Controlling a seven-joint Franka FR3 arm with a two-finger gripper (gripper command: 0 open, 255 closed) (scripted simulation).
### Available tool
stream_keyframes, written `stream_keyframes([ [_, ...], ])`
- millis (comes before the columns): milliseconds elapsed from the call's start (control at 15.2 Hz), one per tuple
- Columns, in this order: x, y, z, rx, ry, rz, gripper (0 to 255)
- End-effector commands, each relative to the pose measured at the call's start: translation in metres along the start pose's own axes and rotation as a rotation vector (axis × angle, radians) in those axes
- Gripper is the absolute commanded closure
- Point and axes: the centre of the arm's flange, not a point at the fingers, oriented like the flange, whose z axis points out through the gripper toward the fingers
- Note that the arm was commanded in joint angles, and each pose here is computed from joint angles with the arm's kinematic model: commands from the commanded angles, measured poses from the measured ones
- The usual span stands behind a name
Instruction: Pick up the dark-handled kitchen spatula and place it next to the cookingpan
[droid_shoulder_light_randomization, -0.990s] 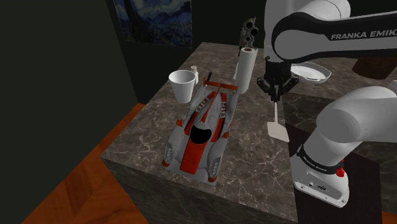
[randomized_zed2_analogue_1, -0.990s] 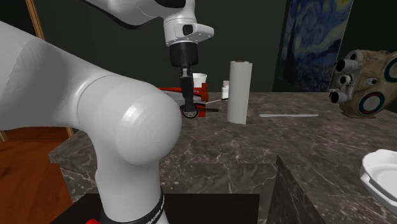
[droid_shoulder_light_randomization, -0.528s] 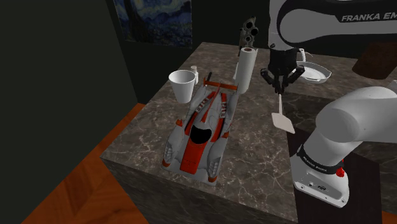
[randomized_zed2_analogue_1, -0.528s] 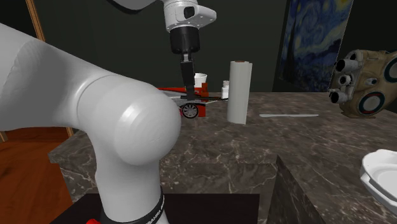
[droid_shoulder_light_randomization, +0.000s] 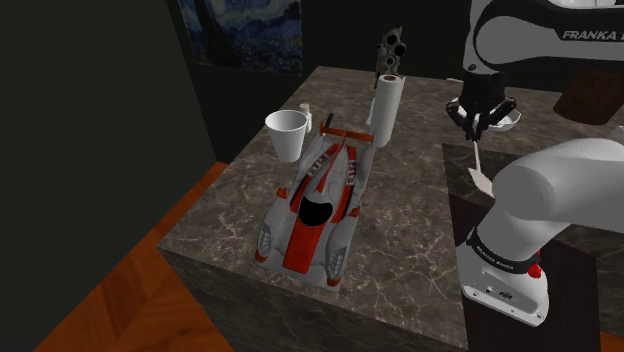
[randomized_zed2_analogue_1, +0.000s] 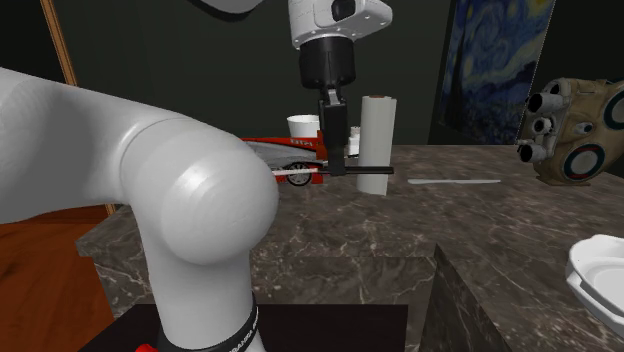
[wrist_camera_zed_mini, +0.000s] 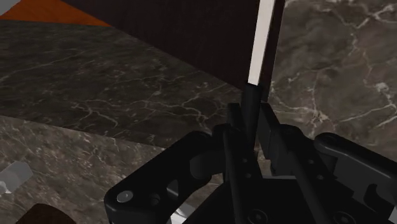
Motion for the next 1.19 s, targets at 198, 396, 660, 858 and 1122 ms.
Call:
stream_keyframes([
  [198,0.035,0.056,0.016,-0.001,0.001,-0.002,255],
  [396,0.056,0.088,0.026,-0.001,0.001,-0.002,255],
  [660,0.084,0.130,0.040,-0.001,0.001,-0.002,255],
  [858,0.105,0.162,0.050,-0.001,0.001,-0.002,255],
  [1122,0.133,0.205,0.064,-0.001,0.001,-0.002,255],
])
